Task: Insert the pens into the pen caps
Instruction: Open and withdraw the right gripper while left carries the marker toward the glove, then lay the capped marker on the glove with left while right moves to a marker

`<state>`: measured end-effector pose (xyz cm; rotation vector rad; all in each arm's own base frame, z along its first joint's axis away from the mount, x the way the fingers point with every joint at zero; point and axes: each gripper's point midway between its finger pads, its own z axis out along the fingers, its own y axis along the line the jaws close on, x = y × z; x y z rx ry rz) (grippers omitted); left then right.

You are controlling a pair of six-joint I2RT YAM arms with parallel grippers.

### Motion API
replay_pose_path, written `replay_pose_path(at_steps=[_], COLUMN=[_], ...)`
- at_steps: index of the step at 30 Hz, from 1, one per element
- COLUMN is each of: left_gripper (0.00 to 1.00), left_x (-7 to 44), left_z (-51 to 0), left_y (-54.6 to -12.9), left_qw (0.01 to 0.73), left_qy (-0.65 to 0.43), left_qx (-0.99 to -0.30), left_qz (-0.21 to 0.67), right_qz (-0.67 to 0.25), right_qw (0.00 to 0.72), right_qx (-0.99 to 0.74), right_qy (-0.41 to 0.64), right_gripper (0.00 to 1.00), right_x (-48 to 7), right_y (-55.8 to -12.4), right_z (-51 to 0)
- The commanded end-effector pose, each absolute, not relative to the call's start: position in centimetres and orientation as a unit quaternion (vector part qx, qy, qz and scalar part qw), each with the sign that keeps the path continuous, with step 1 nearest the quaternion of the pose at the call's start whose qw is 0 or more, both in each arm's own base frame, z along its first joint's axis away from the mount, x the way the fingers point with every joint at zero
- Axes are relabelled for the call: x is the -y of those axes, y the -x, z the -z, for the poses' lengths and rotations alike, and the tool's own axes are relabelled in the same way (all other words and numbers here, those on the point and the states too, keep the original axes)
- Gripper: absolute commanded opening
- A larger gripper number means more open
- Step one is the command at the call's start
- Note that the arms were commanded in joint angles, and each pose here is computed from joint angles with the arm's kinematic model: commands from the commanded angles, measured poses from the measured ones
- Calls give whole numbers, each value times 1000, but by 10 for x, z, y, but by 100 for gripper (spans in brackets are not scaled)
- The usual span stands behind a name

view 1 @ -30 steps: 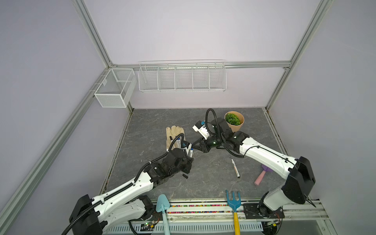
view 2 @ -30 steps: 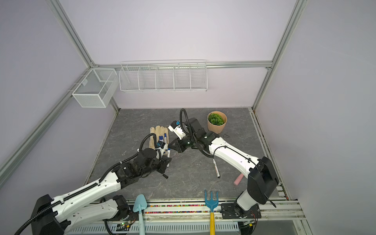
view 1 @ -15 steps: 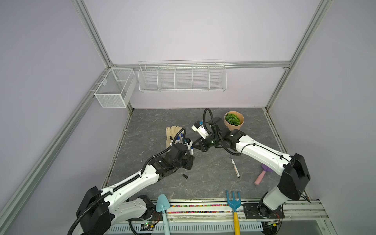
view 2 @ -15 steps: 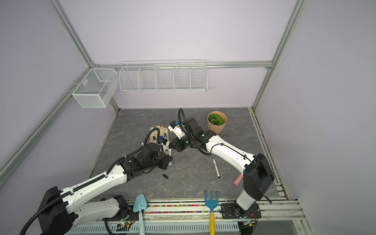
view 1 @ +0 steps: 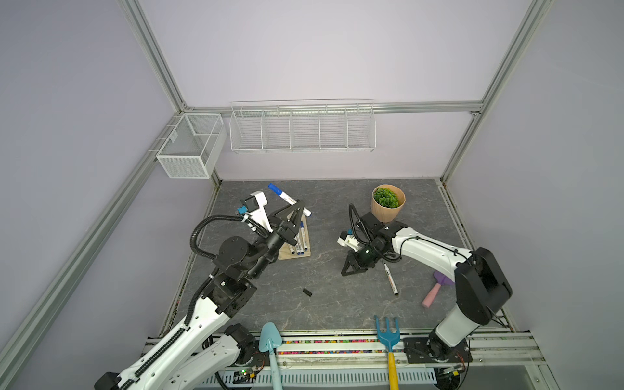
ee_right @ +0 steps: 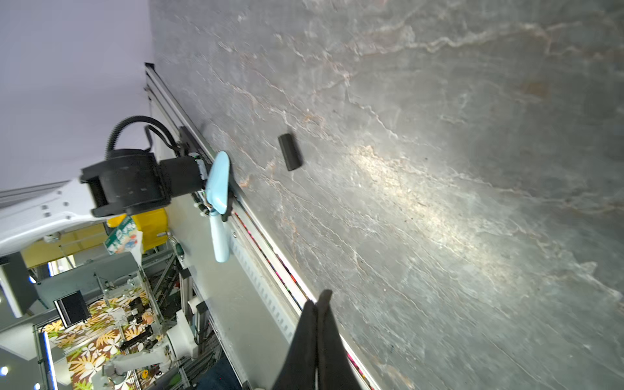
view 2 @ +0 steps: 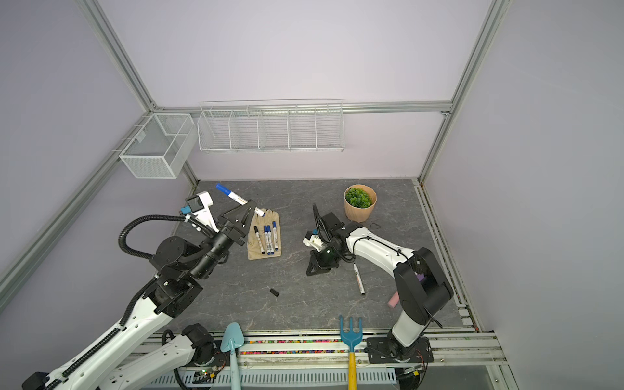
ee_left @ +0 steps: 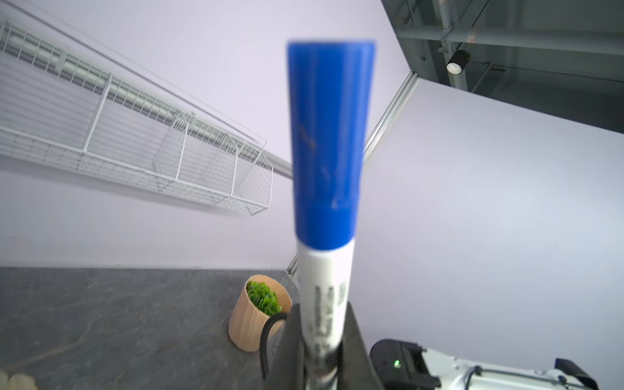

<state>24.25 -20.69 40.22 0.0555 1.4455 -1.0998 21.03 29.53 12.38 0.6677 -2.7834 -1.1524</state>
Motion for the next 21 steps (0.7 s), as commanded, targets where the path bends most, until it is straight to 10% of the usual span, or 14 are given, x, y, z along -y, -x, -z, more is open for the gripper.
replay_pose_path(at_steps=[1,10,21], left_gripper=[0,0,0], left_x=[202,166,113], left_z=[-319,-167,-84], left_y=[-254,-293,-347], left_qw=[532,287,164], left_qy=[31,106,122], left_qx=[-720,-891,-966], left_qz=[444,337,156], right_qz=[413,402,389], right_qw=[-8,-25,-19], right_qx=[887,892,897], right_qy=[-205,-205,-209], right_gripper=[7,7,7], right_x=[-302,-301,-294], right_y=[-220,-230,-226], right_z=[-157,-166,-158])
